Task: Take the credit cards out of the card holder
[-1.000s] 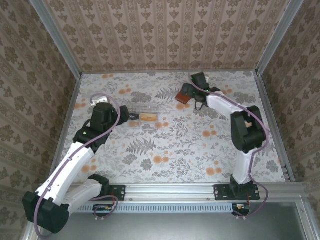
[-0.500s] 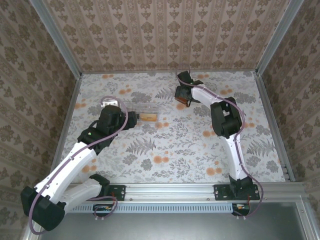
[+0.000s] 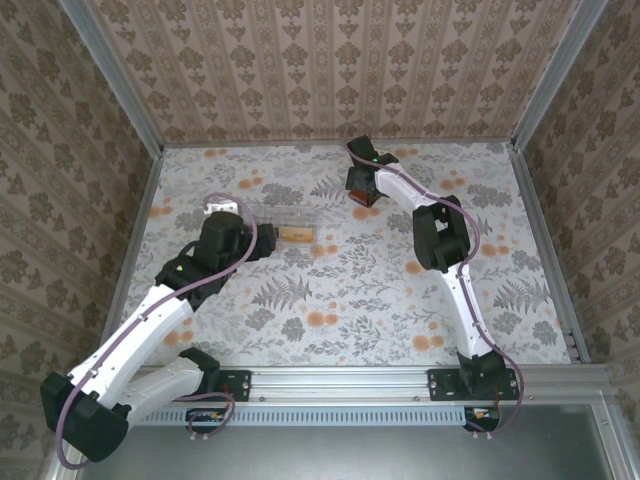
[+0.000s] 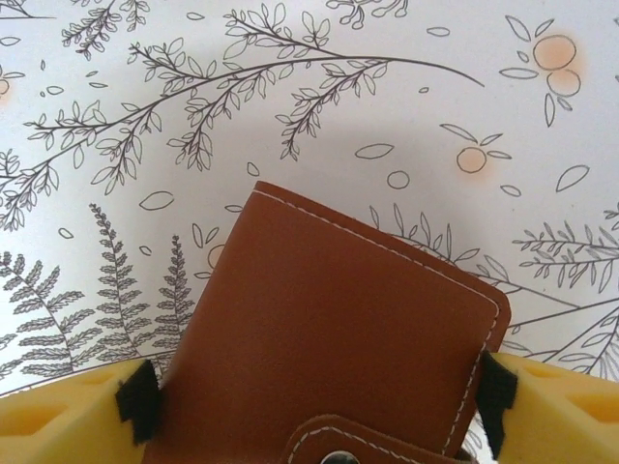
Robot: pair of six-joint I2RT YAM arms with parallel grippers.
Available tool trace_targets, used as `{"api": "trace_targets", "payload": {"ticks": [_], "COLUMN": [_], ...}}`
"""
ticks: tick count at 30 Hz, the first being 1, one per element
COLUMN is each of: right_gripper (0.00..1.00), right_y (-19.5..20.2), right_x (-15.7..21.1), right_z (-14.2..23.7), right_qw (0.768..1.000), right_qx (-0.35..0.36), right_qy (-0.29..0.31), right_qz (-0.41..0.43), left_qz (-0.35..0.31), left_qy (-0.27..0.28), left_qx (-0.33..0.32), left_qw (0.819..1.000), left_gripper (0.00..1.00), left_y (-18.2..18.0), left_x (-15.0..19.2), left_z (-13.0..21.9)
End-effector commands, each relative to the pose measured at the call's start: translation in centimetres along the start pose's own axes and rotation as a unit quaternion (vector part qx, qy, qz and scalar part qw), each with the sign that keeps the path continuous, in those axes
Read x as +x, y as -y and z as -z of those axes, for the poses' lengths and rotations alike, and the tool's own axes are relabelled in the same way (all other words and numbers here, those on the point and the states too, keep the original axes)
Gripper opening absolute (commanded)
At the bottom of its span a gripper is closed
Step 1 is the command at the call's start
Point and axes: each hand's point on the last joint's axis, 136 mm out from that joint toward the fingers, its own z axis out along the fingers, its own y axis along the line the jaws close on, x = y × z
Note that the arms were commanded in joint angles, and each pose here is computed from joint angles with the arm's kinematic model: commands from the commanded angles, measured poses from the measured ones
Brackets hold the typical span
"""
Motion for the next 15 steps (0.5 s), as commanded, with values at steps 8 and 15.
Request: {"api": "trace_targets", "payload": {"ticks": [8, 15], "right_gripper": [0.64, 0.63], "right_y": [1.0, 2.1], "right_x": [5.7, 12.7], "right_z": [3.3, 6.8], "right_qw": [0.998, 0.995], "right_qx": [-0.019, -0.033], "right_qy": [-0.044, -0.061], "right_qz": [0.031, 0.072], "left_qz": [-0.008, -0.004], "left_qy": [0.01, 0.008], "left_qx": [0.014, 0.025], "left_qw": [1.0, 1.0], "left_gripper": [1.0, 1.0], "left_y": [0.6, 0.9], "left_x": [-0.7, -0.6], "left_z": [0.5, 0.5]}}
